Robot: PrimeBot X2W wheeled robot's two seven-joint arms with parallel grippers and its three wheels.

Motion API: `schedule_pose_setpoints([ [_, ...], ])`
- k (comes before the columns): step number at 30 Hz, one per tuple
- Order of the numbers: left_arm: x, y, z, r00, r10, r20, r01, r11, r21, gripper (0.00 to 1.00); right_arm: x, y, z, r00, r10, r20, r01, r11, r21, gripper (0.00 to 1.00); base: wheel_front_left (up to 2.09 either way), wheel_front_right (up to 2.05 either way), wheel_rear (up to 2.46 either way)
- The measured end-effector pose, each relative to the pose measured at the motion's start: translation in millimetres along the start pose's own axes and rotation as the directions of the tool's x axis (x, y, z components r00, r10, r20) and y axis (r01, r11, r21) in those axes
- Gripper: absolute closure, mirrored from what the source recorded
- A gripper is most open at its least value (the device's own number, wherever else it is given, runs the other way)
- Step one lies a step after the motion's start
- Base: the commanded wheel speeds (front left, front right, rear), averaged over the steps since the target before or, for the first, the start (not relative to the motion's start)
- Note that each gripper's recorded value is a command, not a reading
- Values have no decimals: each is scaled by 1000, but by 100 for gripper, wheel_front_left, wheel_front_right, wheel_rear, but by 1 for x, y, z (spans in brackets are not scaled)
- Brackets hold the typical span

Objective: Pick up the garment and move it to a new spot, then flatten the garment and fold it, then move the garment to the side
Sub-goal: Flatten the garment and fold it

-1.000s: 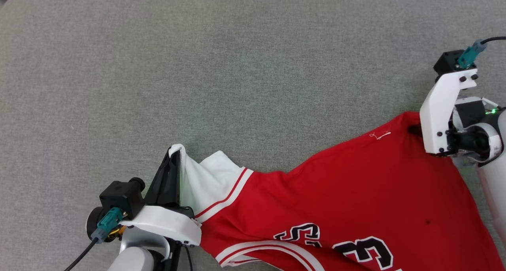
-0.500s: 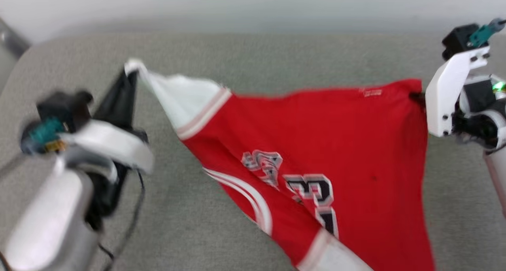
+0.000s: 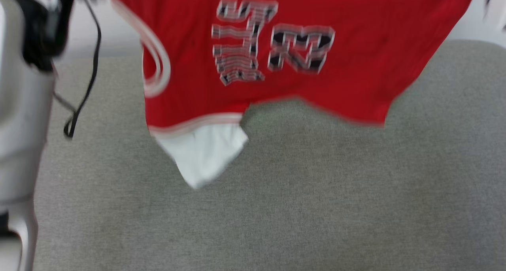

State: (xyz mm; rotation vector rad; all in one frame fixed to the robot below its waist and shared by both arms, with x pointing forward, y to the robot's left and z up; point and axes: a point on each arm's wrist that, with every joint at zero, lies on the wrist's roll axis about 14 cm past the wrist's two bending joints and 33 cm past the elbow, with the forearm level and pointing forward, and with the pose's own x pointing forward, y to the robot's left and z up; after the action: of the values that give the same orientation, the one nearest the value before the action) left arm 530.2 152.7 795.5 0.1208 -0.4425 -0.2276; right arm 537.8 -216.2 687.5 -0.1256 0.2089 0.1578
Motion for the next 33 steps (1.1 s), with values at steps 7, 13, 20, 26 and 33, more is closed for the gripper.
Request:
schedule_pose_setpoints([
  [7, 53, 19, 18, 994, 61, 92, -62, 998, 5, 100, 17, -18, 56, 983, -50, 174, 55, 998, -21, 100, 0, 0, 0],
  [13, 92, 34, 6, 987, 99, 130, -104, 994, 32, 100, 49, -25, 79, 959, -67, 275, 79, 996, -33, 100, 0, 0, 0],
  [20, 133, 59, -28, 972, 164, 168, -168, 986, 10, 100, 101, -23, 94, 915, -55, 400, 75, 997, -36, 100, 0, 0, 0],
  [26, 154, 54, -100, 979, 166, 121, -166, 986, -9, 100, 158, -18, 58, 922, -32, 387, 62, 996, -65, 100, 0, 0, 0],
  [33, 157, 44, -177, 986, 166, 34, -165, 986, -26, 100, 206, -8, 10, 937, 3, 350, 29, 996, -87, 100, 0, 0, 0],
])
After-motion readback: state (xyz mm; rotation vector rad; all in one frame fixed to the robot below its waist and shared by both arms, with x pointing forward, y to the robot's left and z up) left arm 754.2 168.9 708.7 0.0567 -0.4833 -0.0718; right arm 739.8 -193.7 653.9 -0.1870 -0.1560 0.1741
